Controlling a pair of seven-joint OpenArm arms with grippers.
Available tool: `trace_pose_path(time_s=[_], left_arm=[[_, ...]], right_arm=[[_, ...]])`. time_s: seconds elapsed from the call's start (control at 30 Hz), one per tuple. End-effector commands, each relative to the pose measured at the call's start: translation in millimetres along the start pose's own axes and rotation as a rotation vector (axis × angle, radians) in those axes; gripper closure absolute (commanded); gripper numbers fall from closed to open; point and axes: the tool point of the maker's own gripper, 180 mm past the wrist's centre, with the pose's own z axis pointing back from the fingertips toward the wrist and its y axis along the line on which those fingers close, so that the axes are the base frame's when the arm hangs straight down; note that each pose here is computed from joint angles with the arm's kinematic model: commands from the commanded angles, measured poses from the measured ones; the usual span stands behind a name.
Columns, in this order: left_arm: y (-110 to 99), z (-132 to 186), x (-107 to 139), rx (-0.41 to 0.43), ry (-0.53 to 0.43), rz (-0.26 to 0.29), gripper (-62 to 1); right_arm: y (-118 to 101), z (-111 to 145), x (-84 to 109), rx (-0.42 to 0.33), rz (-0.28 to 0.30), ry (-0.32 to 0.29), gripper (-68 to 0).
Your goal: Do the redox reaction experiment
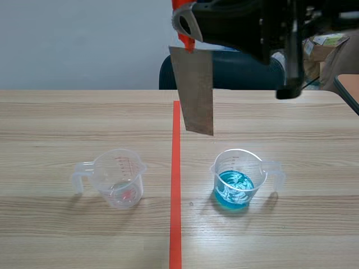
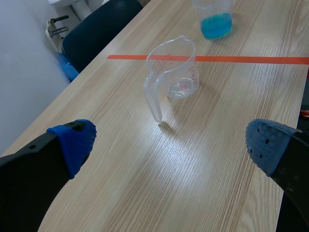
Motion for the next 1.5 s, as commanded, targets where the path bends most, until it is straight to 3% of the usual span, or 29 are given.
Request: trace_pose_path(time_s=[0.0, 0.13, 0.73, 0.97, 1.47], left_arm=[[3.2, -2.2, 11.6, -0.001, -0.058, -0.009, -62.3], [3.4, -2.2, 11.6, 0.0, -0.058, -0.009, -62.3], [3.6, -2.2, 11.7, 0.001, -0.059, -0.009, -62.3], [3.6, -2.2, 11.7, 0.001, -0.059, -0.009, -62.3], [3.6, -2.2, 11.7, 0.001, -0.059, -0.009, -62.3]], right_arm=[[-5.5, -5.0, 7.9, 0.003, 0.02, -0.029, -0.9], [-6.3, -26.6, 10.4, 0.039, 0.029, -0.051, -0.9], [13.2, -112.0, 27.6, 0.226, -0.047, -0.152, -0.9], [28.2, -124.2, 30.7, 0.271, -0.055, -0.151, -0.9], [28.8, -124.8, 31.5, 0.272, -0.055, -0.153, -0.9]])
